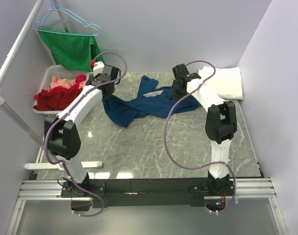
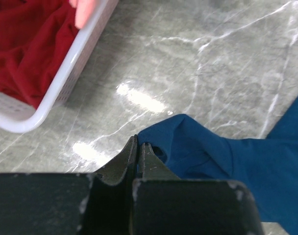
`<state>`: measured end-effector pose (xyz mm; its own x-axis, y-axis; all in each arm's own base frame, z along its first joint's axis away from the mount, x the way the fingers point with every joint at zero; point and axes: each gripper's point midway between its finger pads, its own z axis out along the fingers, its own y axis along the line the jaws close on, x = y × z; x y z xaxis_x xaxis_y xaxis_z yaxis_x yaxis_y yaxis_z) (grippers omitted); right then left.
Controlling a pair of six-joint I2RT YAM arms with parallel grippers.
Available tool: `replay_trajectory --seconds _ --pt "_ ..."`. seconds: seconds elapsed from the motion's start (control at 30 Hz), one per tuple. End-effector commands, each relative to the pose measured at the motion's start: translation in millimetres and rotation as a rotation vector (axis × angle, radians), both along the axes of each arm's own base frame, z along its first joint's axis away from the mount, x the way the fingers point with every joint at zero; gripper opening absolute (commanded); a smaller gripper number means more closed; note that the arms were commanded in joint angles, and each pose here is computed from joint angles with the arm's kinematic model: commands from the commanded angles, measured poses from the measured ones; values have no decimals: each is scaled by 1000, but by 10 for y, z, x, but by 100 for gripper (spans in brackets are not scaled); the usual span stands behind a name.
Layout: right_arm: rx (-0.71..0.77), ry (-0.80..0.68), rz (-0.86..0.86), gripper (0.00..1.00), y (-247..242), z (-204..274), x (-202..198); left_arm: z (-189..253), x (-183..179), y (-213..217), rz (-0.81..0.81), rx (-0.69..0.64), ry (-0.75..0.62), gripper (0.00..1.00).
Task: Fold and stack the t-shirts
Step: Flatten the tshirt out
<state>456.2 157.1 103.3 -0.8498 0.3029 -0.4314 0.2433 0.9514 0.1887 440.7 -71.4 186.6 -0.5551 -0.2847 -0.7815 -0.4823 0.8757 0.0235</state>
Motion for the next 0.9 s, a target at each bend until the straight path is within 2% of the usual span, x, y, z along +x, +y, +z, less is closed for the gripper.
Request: replay_trajectory --seconds 0.0,0.17,0.33,0.5,0.6,0.63,0.7,0.73,0.83,0.87 --pt "2 55 -6 47 11 -180 -143 220 178 -68 -28 -30 -67 1" --pt "0 78 1 55 44 -337 -146 186 182 -46 -32 -38 -58 1" --pt "-3 98 0 58 74 -486 -80 167 158 -18 -33 -43 -50 1" --pt "-18 150 -10 58 65 -683 -82 216 119 36 -29 -40 -58 1" --pt "-25 165 -18 54 57 -755 -111 249 98 66 -26 -41 -67 1" --pt "-26 173 -24 43 40 -775 -120 245 83 72 -28 -38 -65 1" --pt "-32 177 -29 26 39 -794 -118 257 63 86 -27 -39 -68 1" --pt "-31 176 -39 12 28 -774 -116 274 59 98 -26 -37 -71 1" --pt "-42 152 -58 0 15 -650 -96 296 31 134 -19 -31 -74 1" --pt "-43 139 -63 0 3 -593 -77 308 26 148 -16 -28 -76 1"
